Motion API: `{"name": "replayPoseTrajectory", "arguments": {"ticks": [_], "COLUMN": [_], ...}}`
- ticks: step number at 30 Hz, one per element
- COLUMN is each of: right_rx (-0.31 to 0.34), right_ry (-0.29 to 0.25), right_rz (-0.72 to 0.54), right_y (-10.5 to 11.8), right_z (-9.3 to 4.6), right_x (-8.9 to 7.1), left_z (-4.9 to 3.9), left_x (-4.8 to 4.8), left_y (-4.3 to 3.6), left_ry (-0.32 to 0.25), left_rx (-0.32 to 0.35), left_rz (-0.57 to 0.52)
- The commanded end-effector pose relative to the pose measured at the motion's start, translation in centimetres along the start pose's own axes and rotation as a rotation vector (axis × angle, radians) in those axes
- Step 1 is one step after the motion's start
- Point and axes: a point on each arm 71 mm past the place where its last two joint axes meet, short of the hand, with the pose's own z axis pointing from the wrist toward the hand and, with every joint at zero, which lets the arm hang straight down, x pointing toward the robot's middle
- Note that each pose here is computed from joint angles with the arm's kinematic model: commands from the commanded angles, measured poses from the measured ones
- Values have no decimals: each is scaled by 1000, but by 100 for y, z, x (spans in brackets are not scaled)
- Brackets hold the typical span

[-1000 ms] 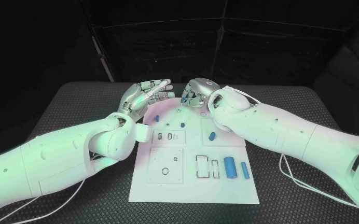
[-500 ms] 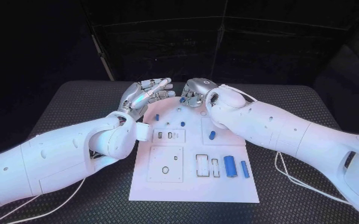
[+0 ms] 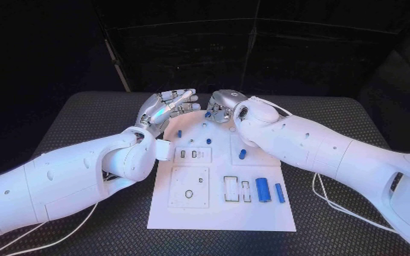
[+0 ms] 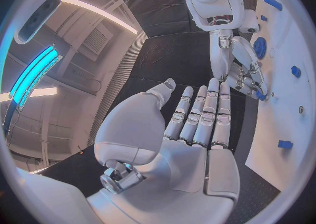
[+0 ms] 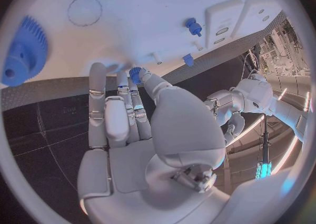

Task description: Assemble the parts on the task board

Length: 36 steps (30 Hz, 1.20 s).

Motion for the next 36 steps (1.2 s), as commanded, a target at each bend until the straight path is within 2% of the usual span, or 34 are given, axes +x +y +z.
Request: {"name": "replayPoseTrajectory", "arguments": {"ticks": [1,12,17,20,23,27,31,36], "right_rx": [0,19,29,47,75,141,182,209], "right_ry": [18,-51,-91,-106,-94,-45,3,53], "right_rz": [-8,43,91,124,132,153,168,170], "right_y": [0,-81,-222,-376,-525,-783,-945,-1034], "right_z": [3,-63,-213,-363,-487,-656,-751,-788], "right_x": [15,-70,-174,-258,-308,-344,-347,-323], "left_z": [7,4,0,-3,-5,-6,-3,2], "left_x": [16,-4,-21,-41,-52,-59,-63,-61], "left_y": [-14,-16,-19,-21,-23,-26,-25,-22], "left_ry": [10,6,2,-3,-5,-5,-6,-6], "left_rx": [5,4,6,6,8,13,14,15], "left_rz": [-4,-1,0,0,0,-1,-1,-1]}}
